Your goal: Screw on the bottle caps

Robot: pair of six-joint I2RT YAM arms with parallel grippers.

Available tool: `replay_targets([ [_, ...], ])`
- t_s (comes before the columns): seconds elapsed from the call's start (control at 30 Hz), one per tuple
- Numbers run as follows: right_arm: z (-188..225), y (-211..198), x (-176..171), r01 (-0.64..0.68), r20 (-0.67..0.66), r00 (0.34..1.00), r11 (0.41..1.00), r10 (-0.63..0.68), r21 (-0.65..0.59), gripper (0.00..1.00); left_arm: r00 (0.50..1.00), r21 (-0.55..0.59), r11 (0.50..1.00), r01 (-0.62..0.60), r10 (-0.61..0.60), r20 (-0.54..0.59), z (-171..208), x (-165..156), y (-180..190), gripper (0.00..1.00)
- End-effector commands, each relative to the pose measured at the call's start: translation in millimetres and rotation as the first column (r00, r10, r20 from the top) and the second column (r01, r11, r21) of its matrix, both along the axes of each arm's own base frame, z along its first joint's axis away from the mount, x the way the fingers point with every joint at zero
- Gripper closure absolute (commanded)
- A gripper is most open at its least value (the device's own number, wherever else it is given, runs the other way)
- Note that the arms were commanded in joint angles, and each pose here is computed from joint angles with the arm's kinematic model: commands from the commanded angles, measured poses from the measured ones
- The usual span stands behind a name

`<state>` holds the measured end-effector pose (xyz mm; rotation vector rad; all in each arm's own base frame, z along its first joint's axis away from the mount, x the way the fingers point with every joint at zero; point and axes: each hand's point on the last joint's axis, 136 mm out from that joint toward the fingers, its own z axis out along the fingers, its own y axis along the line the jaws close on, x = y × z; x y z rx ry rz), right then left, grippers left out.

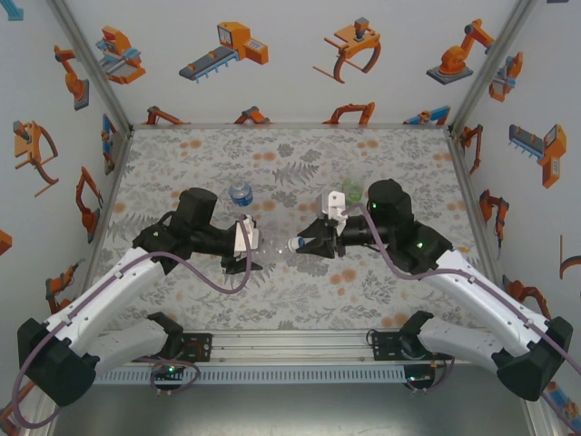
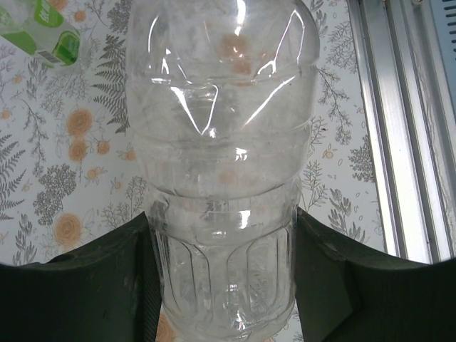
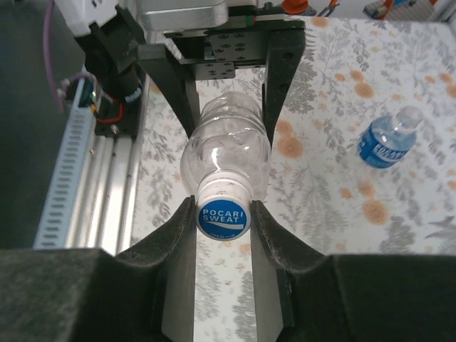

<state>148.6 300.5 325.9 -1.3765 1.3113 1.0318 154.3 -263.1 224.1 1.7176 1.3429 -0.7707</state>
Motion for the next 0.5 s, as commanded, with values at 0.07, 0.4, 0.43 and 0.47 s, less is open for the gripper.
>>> replay_targets([
  [0.07,0.9,-2.0,46.5,0.347,-0.458,0.835,0.938,-0.305,0.007,0.98,0.999,-0.031,0.999,0.031,-0.031,0.026,11.1,-2.8,-3.1,1.0],
  [0.4,-47.6,-22.2,82.5,0.621,-0.906,-0.046,0.698,-0.421,-0.356,1.0,0.999,-0.019,1.0,0.003,-0.002,0.034,9.3,2.6,-2.6,1.0],
  [0.43,-44.6,-20.4,83.3,0.619,-0.907,-0.037,0.703,-0.421,-0.351,0.99,0.999,-0.02,1.0,0.003,-0.002,0.035,9.4,2.7,-2.6,1.0],
  [0.47,-43.2,-18.4,83.3,0.614,-0.905,-0.022,0.709,-0.426,-0.349,0.97,0.999,-0.019,1.0,0.003,-0.002,0.034,9.3,3.0,-2.9,1.0],
])
